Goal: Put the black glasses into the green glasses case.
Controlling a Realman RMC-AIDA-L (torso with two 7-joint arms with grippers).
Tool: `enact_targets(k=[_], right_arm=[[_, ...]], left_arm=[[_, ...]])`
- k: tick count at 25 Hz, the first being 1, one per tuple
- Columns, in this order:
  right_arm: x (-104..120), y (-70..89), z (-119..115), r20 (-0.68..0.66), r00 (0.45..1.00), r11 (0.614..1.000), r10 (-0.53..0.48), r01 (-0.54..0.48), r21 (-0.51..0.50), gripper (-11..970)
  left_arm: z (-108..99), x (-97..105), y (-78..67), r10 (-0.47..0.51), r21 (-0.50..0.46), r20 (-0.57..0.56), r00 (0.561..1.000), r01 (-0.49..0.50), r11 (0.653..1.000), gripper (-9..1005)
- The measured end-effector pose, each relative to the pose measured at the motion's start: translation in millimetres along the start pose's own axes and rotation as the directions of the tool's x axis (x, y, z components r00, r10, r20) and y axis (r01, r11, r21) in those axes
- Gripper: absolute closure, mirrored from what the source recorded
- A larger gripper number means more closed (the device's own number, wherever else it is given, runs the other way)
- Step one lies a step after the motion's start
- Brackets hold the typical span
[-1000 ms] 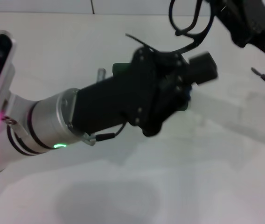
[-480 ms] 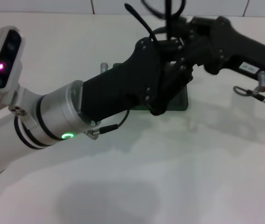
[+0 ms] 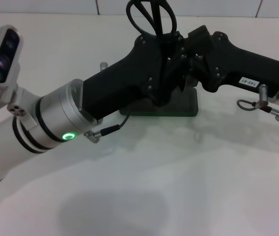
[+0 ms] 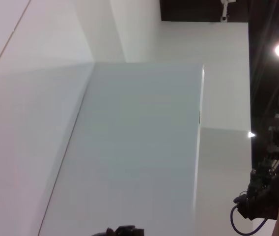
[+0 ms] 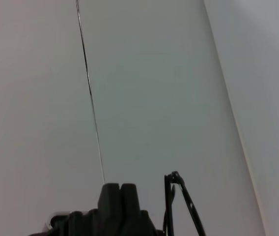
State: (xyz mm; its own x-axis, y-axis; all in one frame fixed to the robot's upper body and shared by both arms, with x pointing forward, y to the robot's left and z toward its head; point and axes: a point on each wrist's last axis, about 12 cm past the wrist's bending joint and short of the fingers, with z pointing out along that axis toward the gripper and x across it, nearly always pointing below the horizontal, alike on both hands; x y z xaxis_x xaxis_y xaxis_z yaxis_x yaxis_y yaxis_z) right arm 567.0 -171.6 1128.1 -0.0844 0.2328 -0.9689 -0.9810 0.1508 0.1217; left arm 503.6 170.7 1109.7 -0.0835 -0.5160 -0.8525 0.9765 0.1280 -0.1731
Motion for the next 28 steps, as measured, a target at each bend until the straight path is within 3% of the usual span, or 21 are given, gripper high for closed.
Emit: enact_targets(k=[15, 28], right_arm=[[-1.8, -1.1, -13.4, 0.026, 1.0, 0.997, -0.016, 0.015, 0.07, 887], [0.0, 6.4, -2.3, -0.008, 1.0, 1.0, -0.003, 0.003, -0.014, 885]], left_arm=[[-9.2, 2.6, -5.3, -0.017, 0.0, -0.02, 1.0, 0.017, 1.0, 960], [-3.1, 3.0, -3.7, -0.019, 0.016, -0.025, 1.0, 0.02, 1.0, 960]])
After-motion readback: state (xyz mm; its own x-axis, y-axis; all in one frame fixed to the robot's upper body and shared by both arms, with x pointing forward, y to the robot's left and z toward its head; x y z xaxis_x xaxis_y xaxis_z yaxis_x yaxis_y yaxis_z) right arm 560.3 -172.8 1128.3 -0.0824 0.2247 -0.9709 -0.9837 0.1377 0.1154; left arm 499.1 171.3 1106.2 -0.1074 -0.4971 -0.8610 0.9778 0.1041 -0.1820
